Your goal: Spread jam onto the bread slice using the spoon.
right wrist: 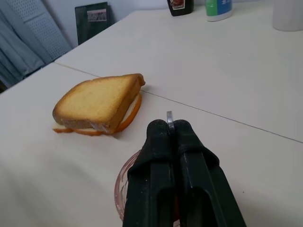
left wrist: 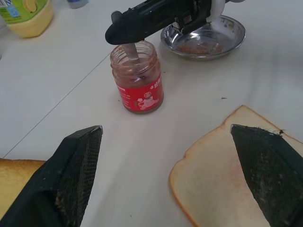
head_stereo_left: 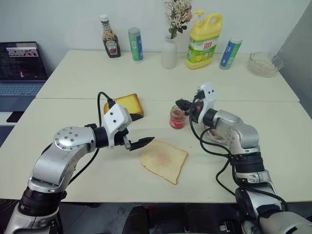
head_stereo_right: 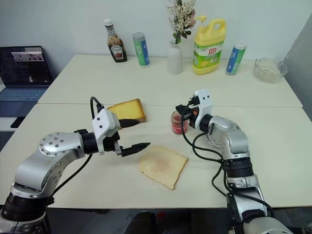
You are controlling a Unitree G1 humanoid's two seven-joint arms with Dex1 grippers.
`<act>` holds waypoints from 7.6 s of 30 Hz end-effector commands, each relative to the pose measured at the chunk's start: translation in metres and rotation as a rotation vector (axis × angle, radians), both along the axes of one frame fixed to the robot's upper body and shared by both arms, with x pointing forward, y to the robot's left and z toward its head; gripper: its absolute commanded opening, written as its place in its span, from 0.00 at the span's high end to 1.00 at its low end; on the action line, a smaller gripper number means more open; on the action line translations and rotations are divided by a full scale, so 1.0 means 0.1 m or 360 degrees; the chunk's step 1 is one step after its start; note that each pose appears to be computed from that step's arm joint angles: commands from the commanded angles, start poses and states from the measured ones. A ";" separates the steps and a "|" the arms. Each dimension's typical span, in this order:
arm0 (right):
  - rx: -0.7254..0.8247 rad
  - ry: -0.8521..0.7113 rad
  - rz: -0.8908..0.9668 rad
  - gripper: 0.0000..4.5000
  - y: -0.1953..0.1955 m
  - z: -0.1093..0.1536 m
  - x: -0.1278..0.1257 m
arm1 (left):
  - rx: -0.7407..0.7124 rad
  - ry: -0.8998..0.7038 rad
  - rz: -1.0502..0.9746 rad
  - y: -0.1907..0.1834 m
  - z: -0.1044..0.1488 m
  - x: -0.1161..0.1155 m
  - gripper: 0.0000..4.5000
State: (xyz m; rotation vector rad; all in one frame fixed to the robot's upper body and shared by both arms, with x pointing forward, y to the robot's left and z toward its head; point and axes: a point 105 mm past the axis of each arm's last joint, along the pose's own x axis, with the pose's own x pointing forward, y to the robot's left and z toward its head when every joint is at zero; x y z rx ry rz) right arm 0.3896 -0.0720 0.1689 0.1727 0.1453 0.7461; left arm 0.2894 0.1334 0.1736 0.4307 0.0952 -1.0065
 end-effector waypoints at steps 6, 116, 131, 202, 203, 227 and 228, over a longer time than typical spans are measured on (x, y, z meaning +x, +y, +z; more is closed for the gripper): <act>0.0276 0.0022 -0.0014 1.00 -0.06 0.31 0.01 | 0.0016 -0.0081 -0.0053 -0.08 0.09 -0.02 0.00; -0.0130 -0.0898 0.0885 1.00 0.50 0.56 -1.54 | 0.0128 -0.0026 -0.0182 0.14 -0.45 -0.64 0.00; -0.0191 -0.0883 0.0900 1.00 0.46 0.47 -1.55 | 0.0117 -0.0043 -0.0202 0.09 -0.44 -0.59 0.00; 0.0935 0.0849 -0.0106 1.00 0.18 -0.54 -0.64 | 0.0165 0.0133 -0.0253 0.41 -0.34 -0.74 0.00; 0.0939 0.0856 -0.0107 1.00 0.20 -0.54 -0.64 | 0.0165 0.0132 -0.0253 0.41 -0.35 -0.74 0.00; 0.0905 0.0917 -0.0140 1.00 -0.06 -0.58 -0.69 | 0.0151 0.0088 -0.0240 0.38 -0.37 -0.70 0.00; 0.0902 0.0924 -0.0149 1.00 -0.03 -0.60 -0.67 | 0.0150 0.0090 -0.0244 0.37 -0.37 -0.71 0.00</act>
